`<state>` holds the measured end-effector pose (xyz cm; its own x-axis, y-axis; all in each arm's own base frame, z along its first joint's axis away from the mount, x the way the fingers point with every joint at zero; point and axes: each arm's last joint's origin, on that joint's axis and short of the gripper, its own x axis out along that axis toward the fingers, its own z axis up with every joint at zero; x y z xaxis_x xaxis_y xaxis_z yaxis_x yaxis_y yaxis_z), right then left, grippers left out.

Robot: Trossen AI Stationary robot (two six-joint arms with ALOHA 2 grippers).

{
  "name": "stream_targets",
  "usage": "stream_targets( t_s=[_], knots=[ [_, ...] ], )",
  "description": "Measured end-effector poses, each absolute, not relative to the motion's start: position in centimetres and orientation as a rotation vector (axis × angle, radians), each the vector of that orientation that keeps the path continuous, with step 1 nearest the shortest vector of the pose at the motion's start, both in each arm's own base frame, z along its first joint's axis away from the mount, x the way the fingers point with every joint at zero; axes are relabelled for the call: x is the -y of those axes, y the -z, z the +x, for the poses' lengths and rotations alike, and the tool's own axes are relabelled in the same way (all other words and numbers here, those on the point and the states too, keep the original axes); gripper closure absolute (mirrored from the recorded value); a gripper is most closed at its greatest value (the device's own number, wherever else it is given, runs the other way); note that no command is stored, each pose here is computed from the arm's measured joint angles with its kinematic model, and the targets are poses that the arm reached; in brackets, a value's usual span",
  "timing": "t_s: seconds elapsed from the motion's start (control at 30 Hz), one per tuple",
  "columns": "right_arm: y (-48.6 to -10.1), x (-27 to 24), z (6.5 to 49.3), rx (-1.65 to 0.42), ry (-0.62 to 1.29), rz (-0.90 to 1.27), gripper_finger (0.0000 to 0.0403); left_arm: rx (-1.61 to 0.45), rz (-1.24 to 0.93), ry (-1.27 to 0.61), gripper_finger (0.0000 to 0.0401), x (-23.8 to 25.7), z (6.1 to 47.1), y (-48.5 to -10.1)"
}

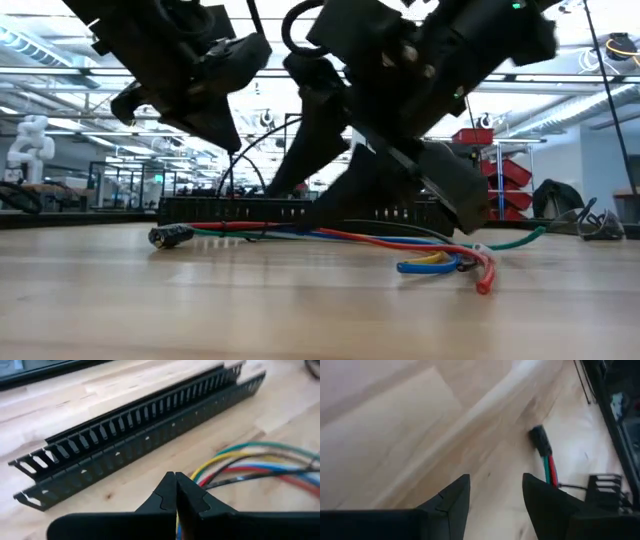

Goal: Ziptie cables
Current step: Wrap the cable wire using a zip tie

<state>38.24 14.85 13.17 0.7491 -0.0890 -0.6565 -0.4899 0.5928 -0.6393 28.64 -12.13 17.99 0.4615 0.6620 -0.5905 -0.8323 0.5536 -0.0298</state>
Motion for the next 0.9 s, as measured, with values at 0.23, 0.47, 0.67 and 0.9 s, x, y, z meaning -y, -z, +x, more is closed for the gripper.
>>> stream_targets(
  t_s=[0.23,0.47,0.67,0.9],
  knots=[
    [-13.5,-15.5,37.5,-0.743,-0.215,-0.932,0.0232,-0.6,-0.281,-0.865,0.0344,12.4,28.9,-18.5],
    [-16.3,-14.9,37.0,-0.718,-0.21,-0.756,0.0232,-0.585,-0.282,-0.645,0.0268,14.8,28.1,-24.5],
    [-19.7,-12.2,36.3,-0.735,-0.129,-0.68,0.0232,-0.503,-0.338,-0.498,0.0254,16.9,25.2,-28.8],
    [-21.8,-6.0,34.6,-0.704,-0.072,-0.479,0.0232,-0.518,-0.422,-0.517,0.0254,22.1,23.8,-23.4]
  ],
)
